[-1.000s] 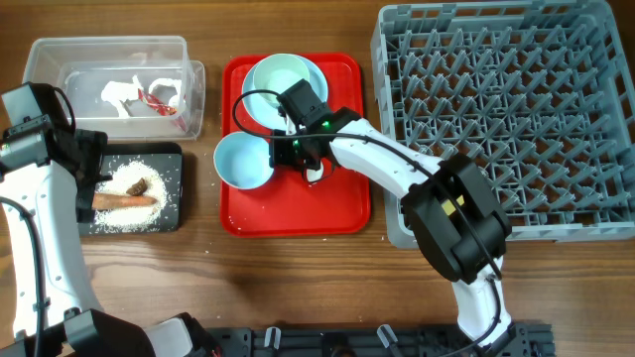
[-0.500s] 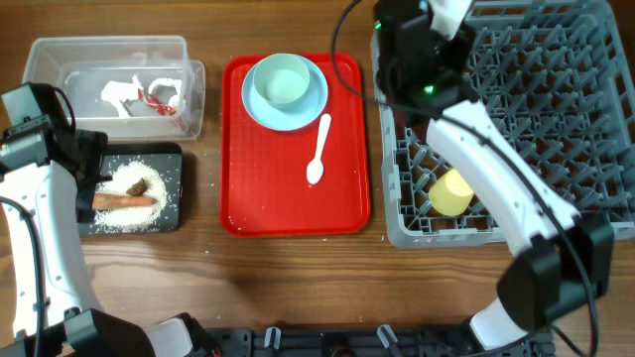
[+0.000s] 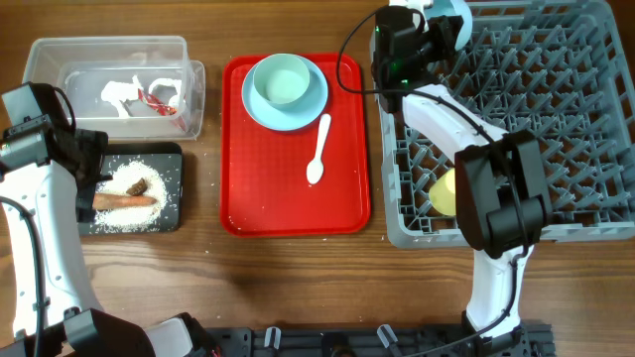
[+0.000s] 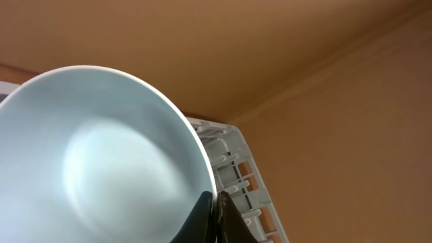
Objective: Sort waste into correct bins and load items into the dishwasher rack
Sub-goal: 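Place the light-blue bowl into the dishwasher rack with the right gripper, then grasp the light-green bowl on the blue plate with the right gripper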
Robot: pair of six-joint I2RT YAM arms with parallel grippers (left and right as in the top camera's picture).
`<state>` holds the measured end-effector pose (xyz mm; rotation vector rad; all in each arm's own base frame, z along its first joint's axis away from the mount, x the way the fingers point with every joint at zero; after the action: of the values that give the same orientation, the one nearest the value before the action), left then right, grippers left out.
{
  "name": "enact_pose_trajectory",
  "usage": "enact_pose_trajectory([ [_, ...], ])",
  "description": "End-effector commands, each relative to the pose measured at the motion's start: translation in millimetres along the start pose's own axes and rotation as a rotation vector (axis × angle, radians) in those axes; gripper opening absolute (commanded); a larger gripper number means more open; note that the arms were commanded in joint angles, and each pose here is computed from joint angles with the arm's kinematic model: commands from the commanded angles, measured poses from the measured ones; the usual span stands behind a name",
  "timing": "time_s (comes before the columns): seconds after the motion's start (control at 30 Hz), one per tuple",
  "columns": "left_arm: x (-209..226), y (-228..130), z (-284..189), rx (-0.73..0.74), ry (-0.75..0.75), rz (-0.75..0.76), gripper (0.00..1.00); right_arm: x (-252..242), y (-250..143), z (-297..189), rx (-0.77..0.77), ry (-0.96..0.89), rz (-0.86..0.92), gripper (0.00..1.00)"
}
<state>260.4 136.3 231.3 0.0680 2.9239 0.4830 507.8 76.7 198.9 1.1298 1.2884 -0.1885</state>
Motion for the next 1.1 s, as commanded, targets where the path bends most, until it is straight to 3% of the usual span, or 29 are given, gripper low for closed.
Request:
enact_pose_trajectory([
  [0.0,0.0,2.1,0.0,-0.009,0.005,0.006,1.00,10.8,5.8,-10.5,-0.022,0.020,0.004,0.04],
  [0.2,0.0,2.1,0.0,-0.009,0.005,0.006,1.00,27.5,12.8,-41.1,-0.063,0.069,-0.054,0.05],
  [0.27,0.0,2.1,0.0,-0.009,0.005,0.006,1.00,30.0,15.1,-47.5,-0.074,0.076,-0.056,0.21],
  [0.3,0.1,2.1,0.0,-0.009,0.005,0.006,1.00,31.1,16.2,-50.4,-0.080,0.080,-0.055,0.38],
  [0.43,0.1,2.1,0.0,-0.009,0.005,0.006,1.00,33.7,19.7,-58.5,-0.097,0.088,-0.050,0.46],
  [0.57,0.1,2.1,0.0,-0.009,0.005,0.006,1.00,33.5,20.8,-60.5,-0.101,0.086,-0.044,0.98],
  [0.73,0.0,2.1,0.0,-0.009,0.005,0.006,1.00,19.0,45.3,-87.7,-0.174,0.036,0.138,1.00],
  [0.87,0.0,2.1,0.0,-0.009,0.005,0.006,1.00,26.0,63.9,-129.2,-0.292,0.099,0.146,1.00],
  [1.0,0.1,2.1,0.0,-0.009,0.005,0.005,1.00,80.2,60.1,-185.6,-0.398,0.505,0.172,1.00],
  [1.07,0.1,2.1,0.0,-0.009,0.005,0.006,1.00,77.4,53.2,-210.0,-0.284,0.777,0.375,1.00],
])
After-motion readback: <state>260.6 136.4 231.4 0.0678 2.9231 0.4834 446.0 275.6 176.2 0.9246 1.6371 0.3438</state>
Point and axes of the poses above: each gripper's point midway between its finger pads, its own z axis out along the fingers, its own x axis along the line the jaws close on, y = z × x, the point moved 7 cm from there along -z, back along the fingers, and after that the axes turned 2 degrees about -z, right-handed, at the moved point
